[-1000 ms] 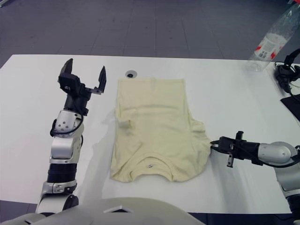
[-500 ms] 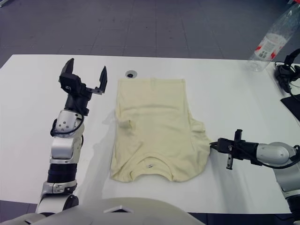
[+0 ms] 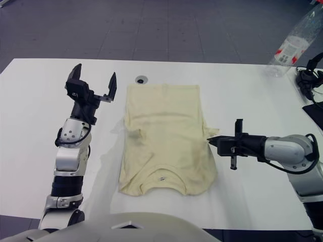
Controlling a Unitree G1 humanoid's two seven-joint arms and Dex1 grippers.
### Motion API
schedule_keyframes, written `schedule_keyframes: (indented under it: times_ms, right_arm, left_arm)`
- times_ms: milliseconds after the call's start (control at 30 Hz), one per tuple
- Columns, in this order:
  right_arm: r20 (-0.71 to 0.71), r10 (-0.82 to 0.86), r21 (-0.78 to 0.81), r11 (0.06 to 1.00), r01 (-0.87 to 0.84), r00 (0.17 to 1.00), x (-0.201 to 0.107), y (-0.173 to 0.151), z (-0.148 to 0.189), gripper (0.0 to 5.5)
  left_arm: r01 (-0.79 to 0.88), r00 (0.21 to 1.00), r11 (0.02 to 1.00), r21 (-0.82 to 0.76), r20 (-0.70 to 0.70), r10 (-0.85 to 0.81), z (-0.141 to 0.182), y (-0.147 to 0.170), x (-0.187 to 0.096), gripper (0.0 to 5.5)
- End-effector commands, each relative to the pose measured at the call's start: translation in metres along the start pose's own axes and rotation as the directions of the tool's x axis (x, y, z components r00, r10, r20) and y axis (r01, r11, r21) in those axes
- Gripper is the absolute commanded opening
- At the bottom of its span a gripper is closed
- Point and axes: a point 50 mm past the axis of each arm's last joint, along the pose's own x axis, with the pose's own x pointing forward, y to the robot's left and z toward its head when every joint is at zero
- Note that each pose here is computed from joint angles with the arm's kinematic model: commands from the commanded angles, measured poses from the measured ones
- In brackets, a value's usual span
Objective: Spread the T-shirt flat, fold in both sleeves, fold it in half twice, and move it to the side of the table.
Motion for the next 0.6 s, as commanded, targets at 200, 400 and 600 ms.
schedule_keyframes:
  times_ms: [200,400,600]
  right_arm:
    - [0.012,0.084,-0.115,0.99,-0.082,0.996,0.033,-0.003,0.013,0.01]
    - [0.036,0.089,-0.135,0.987,-0.083,0.995,0.056,-0.004,0.019,0.01]
    - [0.08,0.106,-0.107,0.989,-0.098,0.991,0.067,0.0,0.028,0.33]
  left_arm:
    - [0.029,1.0,1.0,0.009,-0.007,-0.029,0.001,-0.004,0.004,5.4]
    - [0.038,0.999,0.999,0.009,-0.008,-0.038,0.001,-0.006,0.005,5.4]
    - [0.044,0.999,0.999,0.007,-0.01,-0.044,0.001,-0.008,0.005,5.4]
